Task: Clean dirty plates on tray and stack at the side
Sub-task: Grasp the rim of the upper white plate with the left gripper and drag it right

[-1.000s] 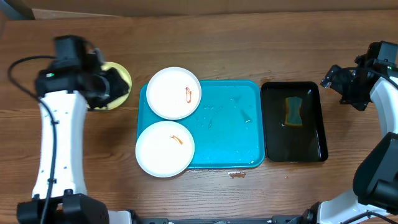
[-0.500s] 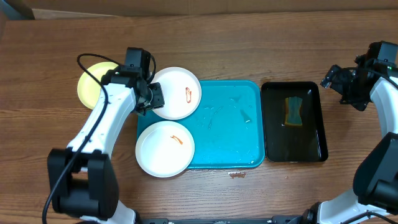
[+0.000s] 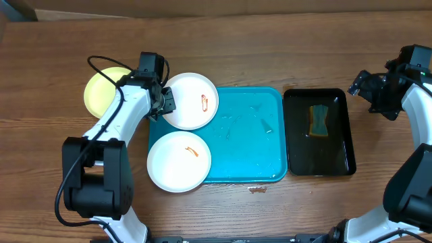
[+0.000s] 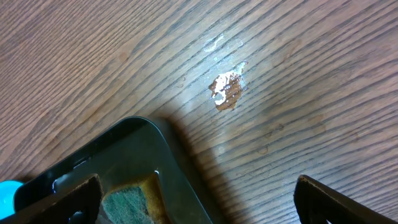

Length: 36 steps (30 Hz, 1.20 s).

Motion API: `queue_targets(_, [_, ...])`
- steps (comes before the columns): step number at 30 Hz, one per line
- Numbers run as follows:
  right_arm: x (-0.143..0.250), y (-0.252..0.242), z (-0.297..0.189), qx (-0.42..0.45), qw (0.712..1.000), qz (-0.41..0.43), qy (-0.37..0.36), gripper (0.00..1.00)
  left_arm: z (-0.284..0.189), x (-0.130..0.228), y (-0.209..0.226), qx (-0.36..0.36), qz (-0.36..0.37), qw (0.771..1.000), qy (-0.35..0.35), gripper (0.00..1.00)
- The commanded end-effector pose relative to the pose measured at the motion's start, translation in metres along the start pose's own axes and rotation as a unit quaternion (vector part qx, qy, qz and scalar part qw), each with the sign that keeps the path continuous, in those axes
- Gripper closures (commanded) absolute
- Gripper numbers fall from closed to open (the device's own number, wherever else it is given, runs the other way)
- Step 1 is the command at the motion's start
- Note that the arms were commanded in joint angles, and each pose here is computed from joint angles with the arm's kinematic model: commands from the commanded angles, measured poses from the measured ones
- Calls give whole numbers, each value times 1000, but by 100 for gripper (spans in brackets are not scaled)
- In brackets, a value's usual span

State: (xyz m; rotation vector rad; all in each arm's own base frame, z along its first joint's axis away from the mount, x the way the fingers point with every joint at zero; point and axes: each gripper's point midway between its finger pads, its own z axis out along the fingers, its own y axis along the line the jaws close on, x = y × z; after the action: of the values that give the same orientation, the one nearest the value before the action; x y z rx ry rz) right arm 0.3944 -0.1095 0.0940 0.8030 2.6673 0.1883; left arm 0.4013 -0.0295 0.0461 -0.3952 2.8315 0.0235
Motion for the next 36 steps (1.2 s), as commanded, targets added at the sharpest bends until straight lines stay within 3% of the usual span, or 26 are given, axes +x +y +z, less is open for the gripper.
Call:
queue_targets(1, [-6, 4, -5, -4, 1000, -3, -11, 0, 13, 4, 7, -20, -5, 1000, 10, 68])
queue_targets(8, [-6, 4, -5, -4, 1000, -3, -11, 0, 31, 14, 3, -13, -4, 999, 35, 73])
queue_targets(12, [-6, 4, -5, -4, 1000, -3, -11, 0, 32, 19, -9, 23, -5, 998, 52, 89])
queue_targets(15, [-6, 4, -5, -4, 1000, -3, -11, 0, 30, 25, -24, 66, 5, 996, 67, 94])
queue_targets(26, [-6, 4, -5, -4, 1000, -3, -11, 0, 15, 50, -78, 189, 50, 974, 112, 92])
queue_targets(32, [-6, 4, -5, -4, 1000, -3, -11, 0, 9, 71, -106, 201, 80, 968, 130, 92])
queue_targets(36, [-6, 4, -5, -4, 1000, -3, -11, 0, 5, 91, -120, 198, 106, 963, 149, 76])
